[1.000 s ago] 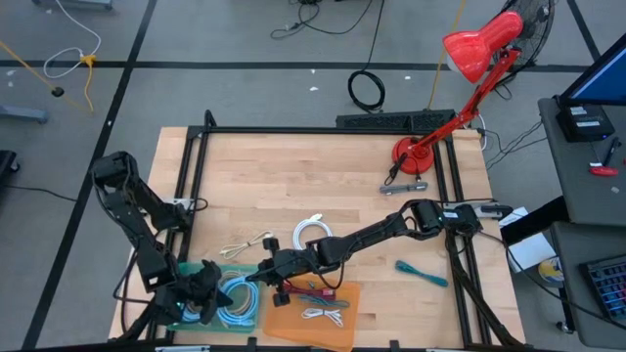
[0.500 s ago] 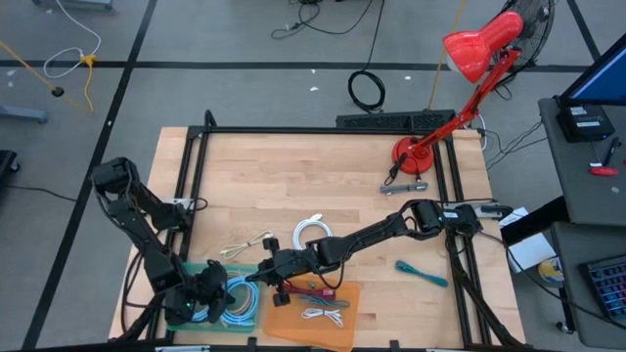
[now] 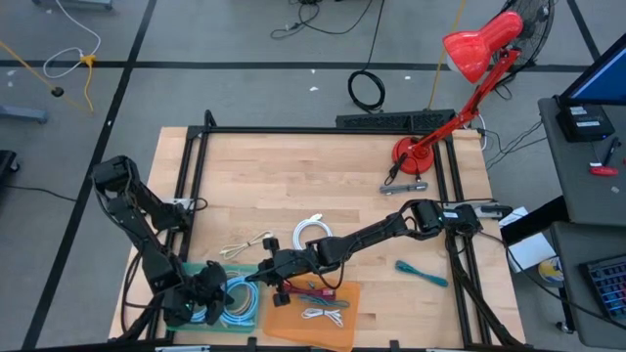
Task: Pick & Place USB Port
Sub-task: Put the blue HDMI cable into the green bin, then put the brown charger cable into the orange bin
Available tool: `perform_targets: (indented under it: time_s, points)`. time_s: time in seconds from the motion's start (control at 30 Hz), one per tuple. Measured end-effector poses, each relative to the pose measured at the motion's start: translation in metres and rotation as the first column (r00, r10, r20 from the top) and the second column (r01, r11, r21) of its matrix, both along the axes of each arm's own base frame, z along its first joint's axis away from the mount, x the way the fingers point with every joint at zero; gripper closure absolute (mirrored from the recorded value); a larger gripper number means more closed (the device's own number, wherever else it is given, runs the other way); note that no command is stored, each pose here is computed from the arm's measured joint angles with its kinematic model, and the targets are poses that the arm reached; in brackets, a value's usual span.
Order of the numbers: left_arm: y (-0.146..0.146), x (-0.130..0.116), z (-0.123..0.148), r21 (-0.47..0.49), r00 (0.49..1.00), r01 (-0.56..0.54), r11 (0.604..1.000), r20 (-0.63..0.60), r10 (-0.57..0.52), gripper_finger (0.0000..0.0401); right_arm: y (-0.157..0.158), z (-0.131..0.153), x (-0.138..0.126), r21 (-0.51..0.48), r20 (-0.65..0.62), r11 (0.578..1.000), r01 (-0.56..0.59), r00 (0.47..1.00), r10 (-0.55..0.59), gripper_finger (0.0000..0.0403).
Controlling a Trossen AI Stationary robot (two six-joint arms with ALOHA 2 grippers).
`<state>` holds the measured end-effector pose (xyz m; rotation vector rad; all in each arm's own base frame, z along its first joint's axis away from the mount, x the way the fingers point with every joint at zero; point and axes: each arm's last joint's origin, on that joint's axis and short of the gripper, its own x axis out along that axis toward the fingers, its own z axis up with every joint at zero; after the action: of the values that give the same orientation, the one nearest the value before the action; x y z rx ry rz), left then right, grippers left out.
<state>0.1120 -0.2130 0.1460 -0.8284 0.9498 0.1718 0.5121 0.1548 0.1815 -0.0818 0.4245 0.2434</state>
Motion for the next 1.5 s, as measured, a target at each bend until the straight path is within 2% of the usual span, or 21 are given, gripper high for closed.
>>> perform_targets:
  time_s: [0.27, 0.47, 0.63, 0.77, 0.93, 1.07, 1.2, 1.33, 1.43, 1.5]
  points:
    - [-0.006, 0.003, 0.009, -0.008, 1.000, 0.023, 1.000, 0.018, -0.023, 0.0391, 0.000, 0.000, 0.000, 0.000, -0.001, 1.000, 0.000, 1.000, 0.000, 0.0403]
    - [-0.015, 0.008, 0.026, 0.034, 0.996, 0.065, 0.997, 0.051, -0.067, 0.0391, 0.000, 0.000, 0.000, 0.000, 0.000, 1.000, 0.000, 1.000, 0.000, 0.0403]
    - [-0.018, 0.012, 0.049, 0.089, 0.985, 0.078, 0.993, 0.144, -0.091, 0.0391, 0.000, 0.000, 0.000, 0.001, 0.002, 1.000, 0.000, 1.000, 0.000, 0.0403]
    - [-0.014, 0.013, 0.074, 0.176, 0.958, 0.076, 0.982, 0.259, -0.121, 0.0391, -0.001, 0.000, 0.000, -0.024, 0.005, 1.000, 0.010, 1.000, -0.010, 0.0403]
    - [0.000, 0.011, 0.111, 0.360, 0.895, 0.007, 0.933, 0.413, -0.166, 0.0391, -0.007, 0.015, -0.006, -0.181, 0.010, 0.979, 0.092, 0.996, -0.091, 0.0403]
    - [0.018, 0.005, 0.130, 0.529, 0.840, -0.096, 0.843, 0.498, -0.217, 0.0391, -0.031, 0.048, -0.019, -0.259, 0.060, 0.949, 0.177, 0.984, -0.167, 0.0403]
    - [0.038, -0.002, 0.141, 0.647, 0.824, -0.174, 0.742, 0.508, -0.250, 0.0391, -0.084, 0.077, -0.044, -0.168, 0.173, 0.955, 0.243, 0.961, -0.214, 0.0403]
    - [0.064, -0.012, 0.144, 0.714, 0.830, -0.258, 0.651, 0.509, -0.229, 0.0391, -0.158, 0.089, -0.090, 0.089, 0.296, 0.968, 0.234, 0.922, -0.250, 0.0403]
    - [0.090, -0.018, 0.143, 0.723, 0.860, -0.285, 0.629, 0.483, -0.164, 0.0391, -0.205, 0.079, -0.135, 0.269, 0.329, 0.944, 0.190, 0.903, -0.276, 0.0403]
    - [0.109, -0.021, 0.141, 0.713, 0.884, -0.309, 0.629, 0.460, -0.086, 0.0391, -0.217, 0.068, -0.164, 0.318, 0.316, 0.921, 0.225, 0.891, -0.326, 0.0403]
